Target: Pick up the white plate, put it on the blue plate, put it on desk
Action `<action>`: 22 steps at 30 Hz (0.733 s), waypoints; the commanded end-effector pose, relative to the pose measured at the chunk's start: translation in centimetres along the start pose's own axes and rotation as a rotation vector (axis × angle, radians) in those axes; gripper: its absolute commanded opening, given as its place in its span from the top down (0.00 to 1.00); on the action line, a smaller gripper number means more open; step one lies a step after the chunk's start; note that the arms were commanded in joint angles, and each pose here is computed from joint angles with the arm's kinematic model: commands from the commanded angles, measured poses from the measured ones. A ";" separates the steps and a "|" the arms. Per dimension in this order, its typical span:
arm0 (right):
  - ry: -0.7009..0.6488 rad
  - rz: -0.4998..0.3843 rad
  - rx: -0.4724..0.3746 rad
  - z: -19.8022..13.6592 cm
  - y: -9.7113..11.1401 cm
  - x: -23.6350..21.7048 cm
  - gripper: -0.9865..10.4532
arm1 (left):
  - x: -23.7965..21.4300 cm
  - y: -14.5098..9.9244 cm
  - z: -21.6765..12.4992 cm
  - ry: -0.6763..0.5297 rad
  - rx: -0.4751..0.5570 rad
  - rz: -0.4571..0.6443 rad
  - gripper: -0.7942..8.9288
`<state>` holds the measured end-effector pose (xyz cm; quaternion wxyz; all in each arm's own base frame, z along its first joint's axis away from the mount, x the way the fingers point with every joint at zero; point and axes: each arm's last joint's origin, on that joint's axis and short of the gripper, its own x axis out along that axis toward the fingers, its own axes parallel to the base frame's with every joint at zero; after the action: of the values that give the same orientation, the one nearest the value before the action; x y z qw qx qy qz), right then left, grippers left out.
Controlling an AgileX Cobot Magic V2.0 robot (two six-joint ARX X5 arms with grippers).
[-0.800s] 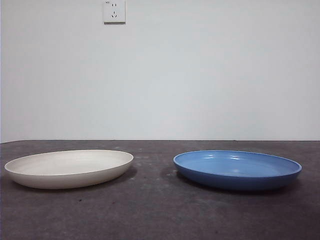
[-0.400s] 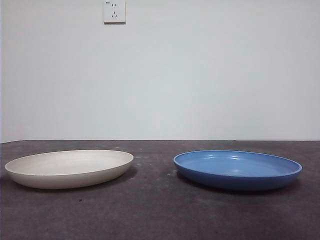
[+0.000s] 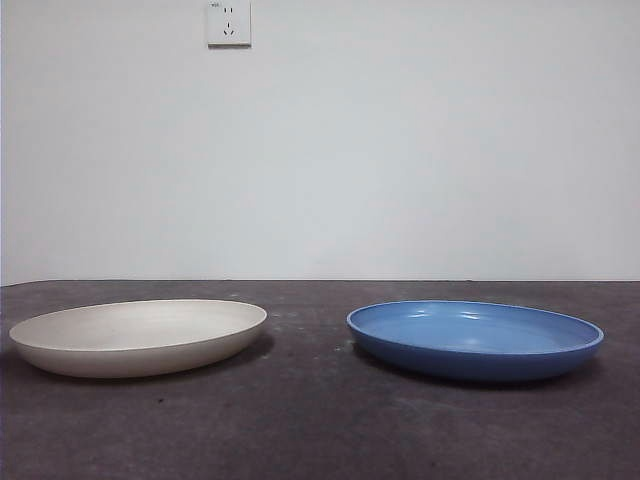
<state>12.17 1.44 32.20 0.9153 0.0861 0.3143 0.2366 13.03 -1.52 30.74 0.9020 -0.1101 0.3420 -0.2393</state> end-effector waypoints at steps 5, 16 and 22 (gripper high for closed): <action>0.126 0.072 -0.065 0.6 0.5 0.9 0.91 | -0.1 -1.2 0.8 0.059 0.125 -0.077 0.91; 0.185 0.103 -0.077 0.3 0.9 1.4 0.83 | -0.1 -1.4 0.8 0.065 0.127 -0.088 0.69; 0.181 0.100 -0.057 0.4 0.9 1.4 0.53 | -0.1 -1.4 0.8 0.062 0.115 -0.088 0.42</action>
<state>12.95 2.84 31.44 0.8685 0.0529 0.3939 0.2962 12.87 -2.60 31.28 0.8808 -0.0679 0.3618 -0.2977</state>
